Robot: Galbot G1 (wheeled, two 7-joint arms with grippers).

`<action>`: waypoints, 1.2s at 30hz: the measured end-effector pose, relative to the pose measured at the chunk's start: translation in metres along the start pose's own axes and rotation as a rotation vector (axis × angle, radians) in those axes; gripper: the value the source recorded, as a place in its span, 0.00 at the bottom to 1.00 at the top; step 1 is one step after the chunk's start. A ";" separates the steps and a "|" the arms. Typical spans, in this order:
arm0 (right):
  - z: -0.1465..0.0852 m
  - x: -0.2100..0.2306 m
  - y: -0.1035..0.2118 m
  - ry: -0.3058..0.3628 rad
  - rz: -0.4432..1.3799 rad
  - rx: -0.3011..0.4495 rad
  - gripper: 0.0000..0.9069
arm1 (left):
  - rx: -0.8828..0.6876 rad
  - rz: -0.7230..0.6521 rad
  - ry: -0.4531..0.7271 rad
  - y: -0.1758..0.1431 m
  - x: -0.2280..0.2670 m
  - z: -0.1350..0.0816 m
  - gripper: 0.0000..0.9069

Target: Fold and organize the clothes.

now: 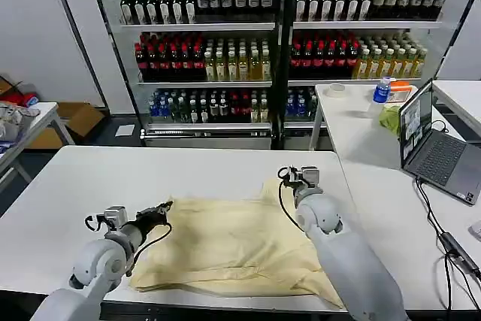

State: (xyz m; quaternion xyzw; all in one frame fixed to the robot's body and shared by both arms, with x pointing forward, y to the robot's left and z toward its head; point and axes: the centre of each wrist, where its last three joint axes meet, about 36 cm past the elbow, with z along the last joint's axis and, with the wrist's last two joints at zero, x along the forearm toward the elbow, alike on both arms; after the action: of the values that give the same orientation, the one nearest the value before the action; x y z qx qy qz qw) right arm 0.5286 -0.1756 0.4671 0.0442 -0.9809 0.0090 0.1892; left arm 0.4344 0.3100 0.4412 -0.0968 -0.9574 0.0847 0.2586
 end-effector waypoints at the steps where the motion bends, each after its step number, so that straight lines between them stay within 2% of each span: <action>1: -0.001 0.005 -0.001 -0.008 -0.003 -0.002 0.00 | 0.000 0.001 -0.004 0.000 0.003 -0.001 0.08; 8: 0.000 0.042 -0.016 -0.047 -0.008 -0.012 0.00 | 0.006 0.021 -0.024 -0.002 0.026 -0.003 0.08; 14: 0.009 0.078 -0.028 -0.061 -0.009 -0.015 0.00 | 0.002 0.034 -0.039 -0.004 0.045 -0.003 0.08; 25: 0.029 0.137 -0.045 -0.049 -0.005 -0.017 0.00 | -0.016 0.047 -0.033 -0.006 0.076 0.007 0.08; 36: 0.044 0.178 -0.054 -0.020 0.027 -0.016 0.00 | -0.043 0.055 0.014 -0.013 0.092 0.030 0.06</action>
State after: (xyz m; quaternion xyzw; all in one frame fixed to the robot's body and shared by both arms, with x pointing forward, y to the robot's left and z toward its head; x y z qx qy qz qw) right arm 0.3524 -0.2461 0.4925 0.0294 -0.9832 0.0033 0.1799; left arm 0.3392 0.3149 0.4629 -0.1291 -0.9541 0.0704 0.2609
